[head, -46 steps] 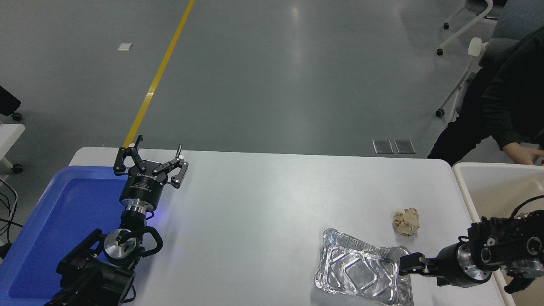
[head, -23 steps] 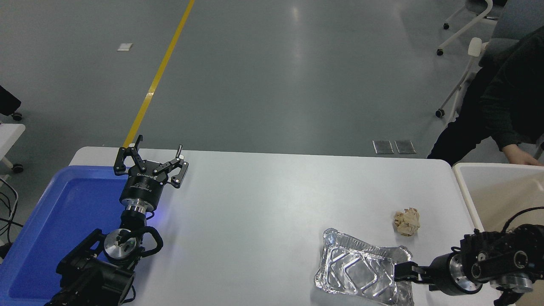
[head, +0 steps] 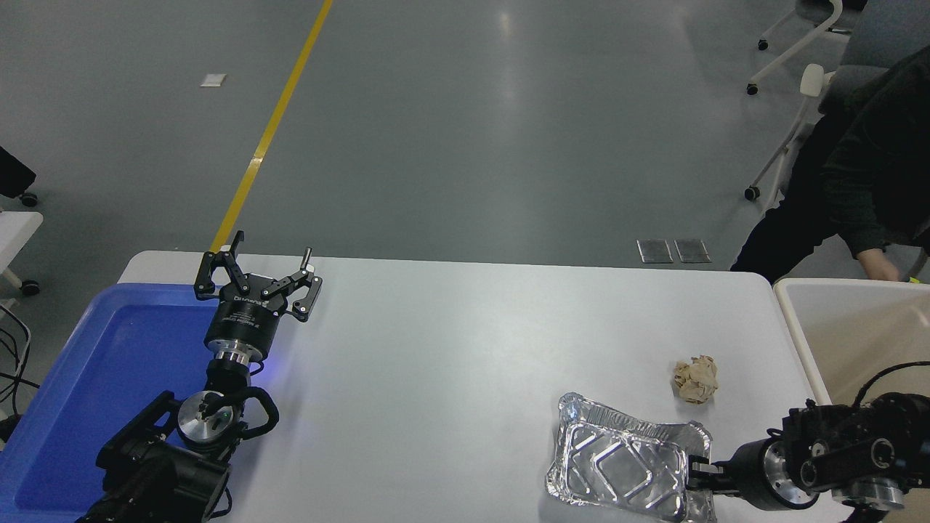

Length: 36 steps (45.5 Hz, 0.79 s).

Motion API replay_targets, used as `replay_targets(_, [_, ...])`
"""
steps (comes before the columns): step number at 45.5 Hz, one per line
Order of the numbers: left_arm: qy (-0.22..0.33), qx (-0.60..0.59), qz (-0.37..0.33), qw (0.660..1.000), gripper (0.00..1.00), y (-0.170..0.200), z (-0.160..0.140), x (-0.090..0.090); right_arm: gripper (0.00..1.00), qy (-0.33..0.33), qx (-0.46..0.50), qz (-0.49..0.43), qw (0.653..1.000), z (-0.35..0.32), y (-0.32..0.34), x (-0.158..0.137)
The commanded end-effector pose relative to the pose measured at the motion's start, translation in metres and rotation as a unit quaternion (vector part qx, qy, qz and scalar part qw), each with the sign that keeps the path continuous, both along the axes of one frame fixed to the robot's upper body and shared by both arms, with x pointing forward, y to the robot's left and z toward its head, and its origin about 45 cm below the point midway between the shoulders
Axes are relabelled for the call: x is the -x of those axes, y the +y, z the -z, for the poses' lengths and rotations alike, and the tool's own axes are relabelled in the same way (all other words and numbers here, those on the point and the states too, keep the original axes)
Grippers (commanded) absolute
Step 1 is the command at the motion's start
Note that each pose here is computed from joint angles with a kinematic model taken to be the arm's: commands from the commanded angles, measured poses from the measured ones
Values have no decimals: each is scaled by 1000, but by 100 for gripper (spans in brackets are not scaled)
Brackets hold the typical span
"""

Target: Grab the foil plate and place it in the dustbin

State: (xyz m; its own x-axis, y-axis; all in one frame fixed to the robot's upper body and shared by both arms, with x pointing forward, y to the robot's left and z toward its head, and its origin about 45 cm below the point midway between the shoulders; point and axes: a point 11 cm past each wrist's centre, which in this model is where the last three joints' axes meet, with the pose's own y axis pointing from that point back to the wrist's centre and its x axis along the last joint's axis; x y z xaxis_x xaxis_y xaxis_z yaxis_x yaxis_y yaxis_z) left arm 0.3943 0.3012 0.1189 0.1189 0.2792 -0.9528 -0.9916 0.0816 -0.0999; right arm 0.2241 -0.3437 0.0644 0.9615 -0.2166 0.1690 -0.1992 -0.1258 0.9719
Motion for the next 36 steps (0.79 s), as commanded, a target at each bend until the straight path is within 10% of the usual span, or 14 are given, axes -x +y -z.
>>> replay_targets(1, [0, 0, 0, 1000, 99, 0, 0, 0, 0, -3, 1, 3, 1000, -2, -2, 0])
replay_targets(36, [1, 0, 0, 1000, 99, 0, 0, 0, 0, -62, -5, 57, 996, -210, -59, -60])
